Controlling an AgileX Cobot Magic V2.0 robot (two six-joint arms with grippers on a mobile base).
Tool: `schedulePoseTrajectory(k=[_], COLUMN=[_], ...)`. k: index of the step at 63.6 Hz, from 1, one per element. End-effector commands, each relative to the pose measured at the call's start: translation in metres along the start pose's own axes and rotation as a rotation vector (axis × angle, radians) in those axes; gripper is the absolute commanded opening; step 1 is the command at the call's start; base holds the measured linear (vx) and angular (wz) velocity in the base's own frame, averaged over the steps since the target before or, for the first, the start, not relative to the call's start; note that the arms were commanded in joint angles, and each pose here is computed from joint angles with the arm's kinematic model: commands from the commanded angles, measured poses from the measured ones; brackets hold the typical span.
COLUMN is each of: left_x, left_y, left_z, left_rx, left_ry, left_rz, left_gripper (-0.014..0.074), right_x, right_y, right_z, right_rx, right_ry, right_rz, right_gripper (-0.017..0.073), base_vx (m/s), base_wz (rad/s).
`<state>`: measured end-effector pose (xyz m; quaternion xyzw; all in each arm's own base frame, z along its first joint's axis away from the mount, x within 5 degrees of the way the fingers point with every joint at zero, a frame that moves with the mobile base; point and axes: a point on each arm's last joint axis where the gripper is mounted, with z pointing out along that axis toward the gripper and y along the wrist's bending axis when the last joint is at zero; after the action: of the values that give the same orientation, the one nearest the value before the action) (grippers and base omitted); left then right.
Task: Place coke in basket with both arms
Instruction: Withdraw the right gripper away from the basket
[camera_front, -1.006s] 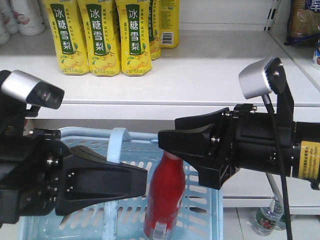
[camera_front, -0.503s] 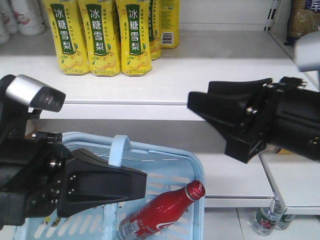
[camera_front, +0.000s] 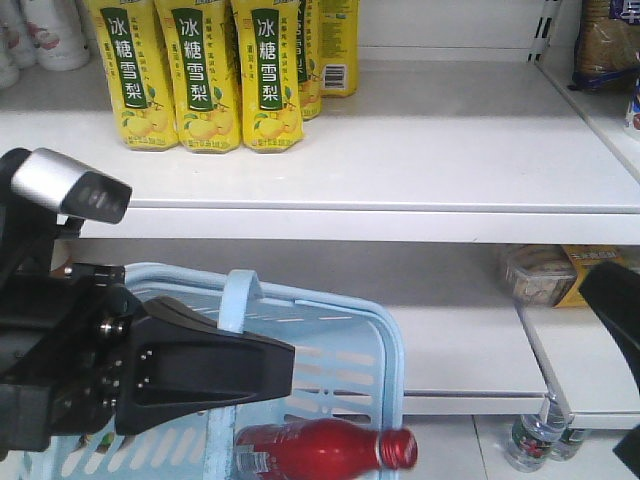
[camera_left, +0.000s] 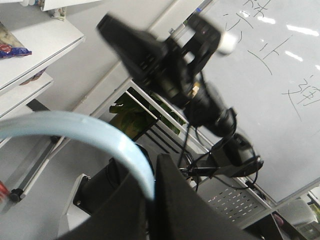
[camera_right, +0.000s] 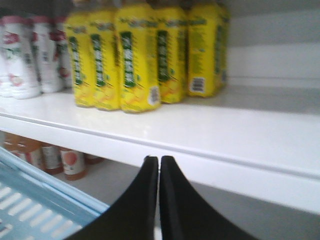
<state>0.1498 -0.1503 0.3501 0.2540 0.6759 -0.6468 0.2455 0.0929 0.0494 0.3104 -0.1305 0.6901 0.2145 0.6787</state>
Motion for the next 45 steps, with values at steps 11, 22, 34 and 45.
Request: schedulePoseTrajectory(k=[11,22,34,45], left_x=[-0.008,-0.010,-0.010,-0.010], left_y=[-0.034,-0.030,-0.030,-0.030], left_z=[-0.004,-0.004,-0.004,-0.004], left_rx=[0.227,0.189,0.187,0.187], left_ry=[-0.024,-0.051,-0.052,-0.052], left_rz=[0.028,0.024,0.024,0.024], left_gripper=[-0.0006,-0.0006,-0.0006,-0.0006], right_x=[0.038,0.053,0.055,0.055], right_y=[-0.016,-0.017,-0.017,-0.017], right_z=[-0.025,-0.025,-0.025,-0.025], right_rx=[0.125,0.119,0.122,0.122], right_ry=[-0.042,-0.005,0.001,0.001], right_rz=[0.001,0.000,0.000,0.000], right_gripper=[-0.0005,-0.0005,-0.0005,-0.0005], base_vx=[0.00,0.00,0.00,0.00], base_wz=[0.00,0.00,0.00,0.00])
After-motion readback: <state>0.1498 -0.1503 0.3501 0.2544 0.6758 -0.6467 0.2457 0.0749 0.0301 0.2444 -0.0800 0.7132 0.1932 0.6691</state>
